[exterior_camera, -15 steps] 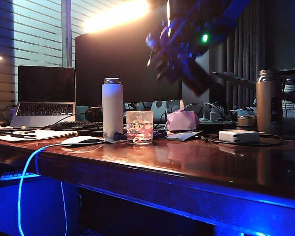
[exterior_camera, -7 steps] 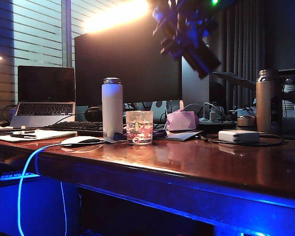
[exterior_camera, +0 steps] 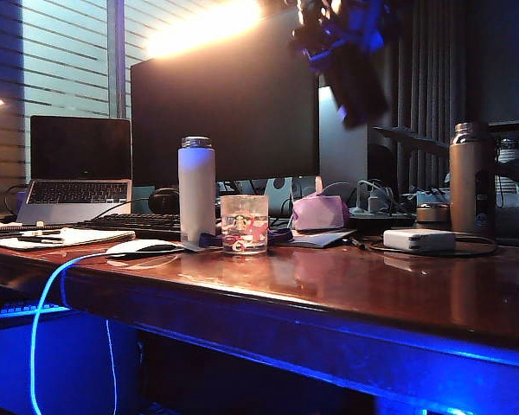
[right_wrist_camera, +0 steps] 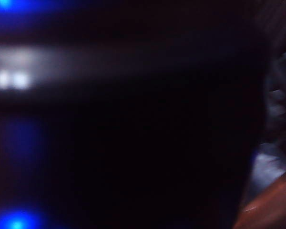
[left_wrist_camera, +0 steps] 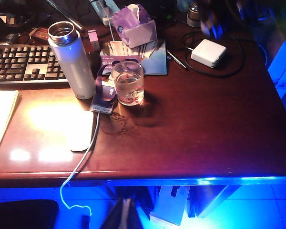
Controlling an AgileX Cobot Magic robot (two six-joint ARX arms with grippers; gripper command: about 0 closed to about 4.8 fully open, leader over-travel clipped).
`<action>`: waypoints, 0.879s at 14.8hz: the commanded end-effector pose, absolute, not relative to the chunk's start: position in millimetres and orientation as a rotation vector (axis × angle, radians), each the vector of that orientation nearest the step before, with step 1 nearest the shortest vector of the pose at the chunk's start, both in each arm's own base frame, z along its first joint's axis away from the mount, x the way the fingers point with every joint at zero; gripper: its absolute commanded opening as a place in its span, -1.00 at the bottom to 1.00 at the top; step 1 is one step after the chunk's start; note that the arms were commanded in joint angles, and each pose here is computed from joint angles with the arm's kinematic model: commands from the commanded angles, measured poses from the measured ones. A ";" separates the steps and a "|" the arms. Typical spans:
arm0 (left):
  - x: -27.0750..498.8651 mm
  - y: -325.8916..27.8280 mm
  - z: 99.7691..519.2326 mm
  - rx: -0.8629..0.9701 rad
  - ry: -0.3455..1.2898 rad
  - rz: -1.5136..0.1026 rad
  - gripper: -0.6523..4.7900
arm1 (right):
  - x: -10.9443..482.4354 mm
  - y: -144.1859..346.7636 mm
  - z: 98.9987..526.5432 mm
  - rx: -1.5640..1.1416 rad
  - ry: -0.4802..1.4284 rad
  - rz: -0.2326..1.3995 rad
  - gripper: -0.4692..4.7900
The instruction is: Pick up the black thermos, pour a little water from inside into the glass cup, then place the black thermos back on the table.
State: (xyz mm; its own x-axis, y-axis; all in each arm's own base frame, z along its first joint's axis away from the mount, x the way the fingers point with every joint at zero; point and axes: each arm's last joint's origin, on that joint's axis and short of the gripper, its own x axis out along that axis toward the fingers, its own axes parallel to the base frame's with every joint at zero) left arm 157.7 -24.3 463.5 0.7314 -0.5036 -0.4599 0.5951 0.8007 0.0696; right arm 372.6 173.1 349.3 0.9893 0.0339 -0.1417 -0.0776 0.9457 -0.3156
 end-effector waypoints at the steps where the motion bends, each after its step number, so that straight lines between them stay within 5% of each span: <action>1: 157.3 -24.5 465.1 0.219 0.425 -0.612 -0.77 | 353.7 164.8 339.1 -0.208 -0.055 0.044 -0.26; 7: 157.3 -24.5 465.0 0.219 0.425 -0.613 -0.76 | 325.9 153.9 262.5 -0.079 -0.090 0.146 -0.26; 13: 157.3 -24.5 464.9 0.219 0.425 -0.613 -0.77 | 317.0 153.8 236.7 -0.079 -0.070 0.289 -0.26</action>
